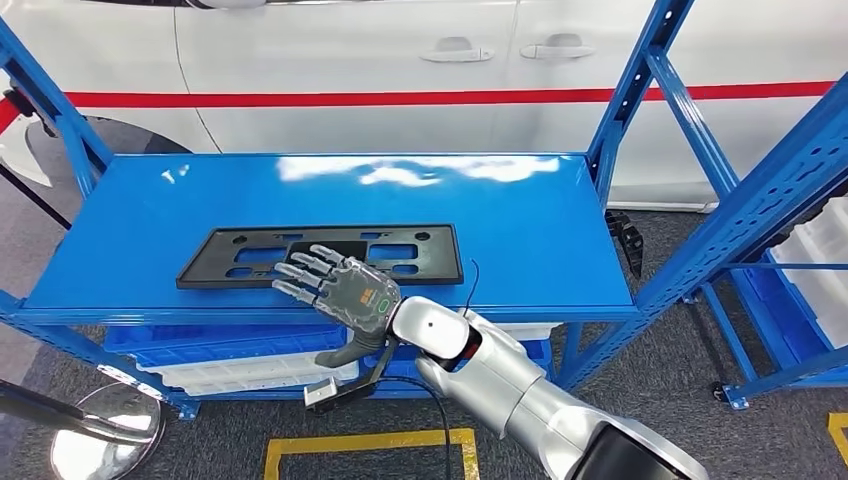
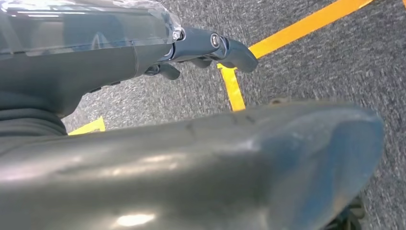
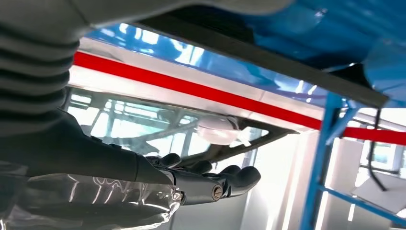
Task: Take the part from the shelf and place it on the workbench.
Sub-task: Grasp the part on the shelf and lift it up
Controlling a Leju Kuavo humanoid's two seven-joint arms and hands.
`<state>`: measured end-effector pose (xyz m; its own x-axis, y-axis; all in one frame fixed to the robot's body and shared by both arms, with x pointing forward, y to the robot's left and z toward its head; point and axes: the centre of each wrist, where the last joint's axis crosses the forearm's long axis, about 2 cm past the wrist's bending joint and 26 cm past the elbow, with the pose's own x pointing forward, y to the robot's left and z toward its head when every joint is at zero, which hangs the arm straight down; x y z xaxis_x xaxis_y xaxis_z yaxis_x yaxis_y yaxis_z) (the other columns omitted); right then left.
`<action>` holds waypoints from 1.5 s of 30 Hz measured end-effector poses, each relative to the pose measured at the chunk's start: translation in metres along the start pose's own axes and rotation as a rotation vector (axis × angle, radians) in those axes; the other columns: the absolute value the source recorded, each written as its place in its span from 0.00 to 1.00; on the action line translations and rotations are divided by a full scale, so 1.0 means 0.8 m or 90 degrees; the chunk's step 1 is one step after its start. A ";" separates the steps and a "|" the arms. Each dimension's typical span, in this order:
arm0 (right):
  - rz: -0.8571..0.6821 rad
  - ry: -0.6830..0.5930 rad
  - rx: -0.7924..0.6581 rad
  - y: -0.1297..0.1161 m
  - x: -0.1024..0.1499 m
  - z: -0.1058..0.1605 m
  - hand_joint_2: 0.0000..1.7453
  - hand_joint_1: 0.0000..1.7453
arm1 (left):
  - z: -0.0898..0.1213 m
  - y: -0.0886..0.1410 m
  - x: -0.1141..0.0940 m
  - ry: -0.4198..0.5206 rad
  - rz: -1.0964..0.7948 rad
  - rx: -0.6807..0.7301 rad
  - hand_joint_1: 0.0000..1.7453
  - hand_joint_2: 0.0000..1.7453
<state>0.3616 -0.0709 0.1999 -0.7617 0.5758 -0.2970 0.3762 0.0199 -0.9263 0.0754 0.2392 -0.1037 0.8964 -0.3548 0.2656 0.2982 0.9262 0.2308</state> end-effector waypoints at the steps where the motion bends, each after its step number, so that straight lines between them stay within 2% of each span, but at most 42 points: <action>1: -0.001 0.007 0.002 0.000 -0.002 -0.002 1.00 0.00 | 0.000 0.000 0.000 0.000 -0.001 0.000 0.00 0.00; 13: -0.005 0.085 0.042 0.013 -0.036 0.000 1.00 0.00 | 0.000 0.000 0.002 -0.002 -0.011 -0.006 0.00 0.00; 17: 0.038 0.103 0.057 0.020 -0.042 0.004 1.00 0.00 | -0.001 0.002 0.006 -0.006 -0.014 -0.007 0.00 0.00; 24: 0.117 0.108 0.124 0.046 -0.041 0.017 1.00 0.00 | -0.001 0.002 0.009 -0.007 -0.016 -0.006 0.00 0.00; 34: 0.134 0.098 0.176 0.050 -0.037 0.007 1.00 0.00 | -0.001 0.002 0.010 -0.009 -0.009 -0.002 0.00 0.00; 35: 0.134 0.099 0.180 0.051 -0.038 0.008 1.00 0.08 | -0.001 0.002 0.009 -0.009 -0.010 -0.003 0.00 0.00; 38: 0.133 0.106 0.189 0.052 -0.041 0.009 1.00 0.40 | -0.001 0.002 0.008 -0.010 -0.013 -0.003 0.00 0.00; 39: 0.133 0.110 0.192 0.053 -0.042 0.009 1.00 0.44 | -0.001 0.002 0.009 -0.012 -0.014 -0.004 0.00 0.00; 41: 0.134 0.115 0.197 0.055 -0.044 0.012 1.00 0.44 | -0.001 0.003 0.010 -0.013 -0.016 -0.005 0.00 0.00; 42: 0.134 0.116 0.199 0.056 -0.045 0.013 1.00 0.48 | -0.001 0.003 0.010 -0.013 -0.017 -0.005 0.00 0.00; 45: 0.135 0.119 0.197 0.058 -0.047 0.016 1.00 0.74 | -0.001 0.003 0.010 -0.013 -0.017 -0.005 0.00 0.00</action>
<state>0.4008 -0.1017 0.1654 -0.5650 0.6800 -0.4674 0.3159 -0.3451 -0.8838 0.0839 0.2382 -0.1021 0.8814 -0.3819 0.2779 0.3250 0.9173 0.2300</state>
